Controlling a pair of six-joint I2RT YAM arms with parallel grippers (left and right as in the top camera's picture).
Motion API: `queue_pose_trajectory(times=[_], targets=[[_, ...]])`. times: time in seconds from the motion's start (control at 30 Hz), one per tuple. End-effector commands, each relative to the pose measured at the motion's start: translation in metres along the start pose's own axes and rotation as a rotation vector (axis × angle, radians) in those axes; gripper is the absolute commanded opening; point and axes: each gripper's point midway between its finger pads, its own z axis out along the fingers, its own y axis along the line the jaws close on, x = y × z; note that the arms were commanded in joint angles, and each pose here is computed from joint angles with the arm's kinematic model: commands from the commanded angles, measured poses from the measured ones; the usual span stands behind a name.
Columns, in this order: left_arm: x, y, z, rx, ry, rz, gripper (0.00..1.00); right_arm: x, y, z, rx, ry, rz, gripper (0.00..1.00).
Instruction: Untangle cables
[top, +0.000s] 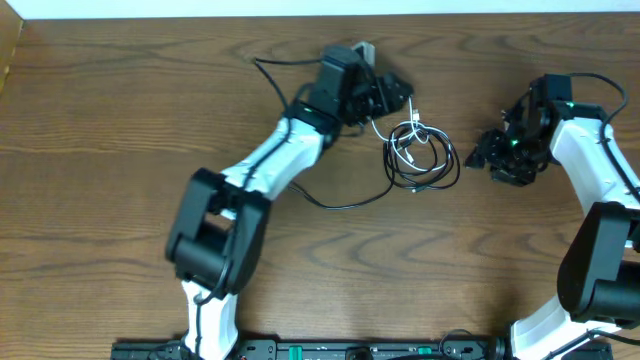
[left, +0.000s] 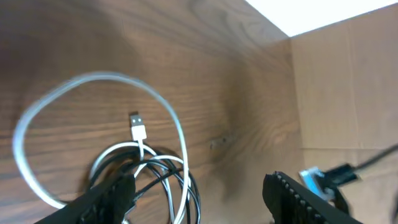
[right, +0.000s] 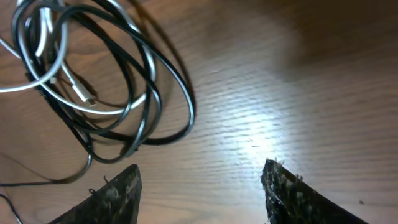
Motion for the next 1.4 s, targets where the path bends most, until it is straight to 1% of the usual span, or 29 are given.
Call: queue_pose_trajectory(times=[0.0,0.03,0.17,0.2,0.23,0.33,0.4,0.43,0.5,0.6,0.67,0.73,0.77,0.8,0.83,0.9,1.0,1.17,1.37], targets=[[0.015,0.003,0.026,-0.062,-0.062,-0.046,0.7,-0.001,-0.004,-0.007,0.006,-0.012,0.012,0.59],[0.023,0.006,0.034,-0.109,-0.097,-0.034,0.7,0.0,-0.005,-0.007,0.011,-0.01,0.015,0.59],[0.035,0.017,0.046,-0.197,-0.157,-0.008,0.68,0.001,-0.007,-0.007,0.022,-0.006,0.016,0.58],[0.037,0.024,0.049,-0.226,-0.172,-0.004,0.64,0.002,-0.007,-0.007,0.023,-0.003,0.017,0.58],[0.038,0.031,0.052,-0.249,-0.184,-0.002,0.55,0.003,-0.008,-0.007,0.024,0.001,0.018,0.58],[0.037,0.039,0.053,-0.273,-0.197,-0.002,0.45,0.003,-0.008,-0.007,0.024,0.004,0.019,0.56],[0.033,0.04,0.051,-0.284,-0.196,0.074,0.24,0.004,-0.005,-0.007,0.013,0.006,0.018,0.54],[0.031,0.039,0.049,-0.294,-0.185,0.168,0.08,0.004,-0.001,-0.007,-0.005,0.008,0.005,0.54],[0.03,0.037,0.039,-0.323,-0.157,0.25,0.07,0.004,0.017,-0.007,-0.099,0.011,-0.085,0.54],[0.029,0.019,0.011,-0.343,-0.115,0.322,0.07,0.004,0.04,-0.009,-0.216,0.003,-0.18,0.55],[0.033,-0.012,-0.017,-0.294,-0.053,0.401,0.07,0.002,0.059,-0.013,-0.311,-0.015,-0.233,0.56],[0.041,-0.037,-0.042,-0.239,0.0,0.435,0.07,0.0,0.073,-0.015,-0.368,-0.028,-0.258,0.58],[0.049,-0.059,-0.066,-0.185,0.042,0.464,0.07,-0.001,0.084,-0.016,-0.404,-0.039,-0.285,0.58],[0.053,-0.07,-0.079,-0.158,0.058,0.479,0.07,-0.001,0.089,-0.016,-0.418,-0.043,-0.298,0.58],[0.058,-0.09,-0.104,-0.107,0.075,0.518,0.07,0.001,0.099,-0.013,-0.42,-0.044,-0.308,0.58],[0.06,-0.116,-0.136,-0.049,0.061,0.545,0.07,0.003,0.107,-0.009,-0.402,-0.042,-0.294,0.58],[0.056,-0.137,-0.163,-0.006,0.015,0.564,0.07,0.003,0.114,-0.004,-0.375,-0.051,-0.289,0.58],[0.049,-0.148,-0.182,0.019,-0.031,0.573,0.07,0.013,0.132,0.0,-0.386,-0.044,-0.348,0.58],[0.042,-0.145,-0.186,0.009,-0.044,0.536,0.07,0.024,0.147,0.003,-0.404,-0.028,-0.39,0.57]])
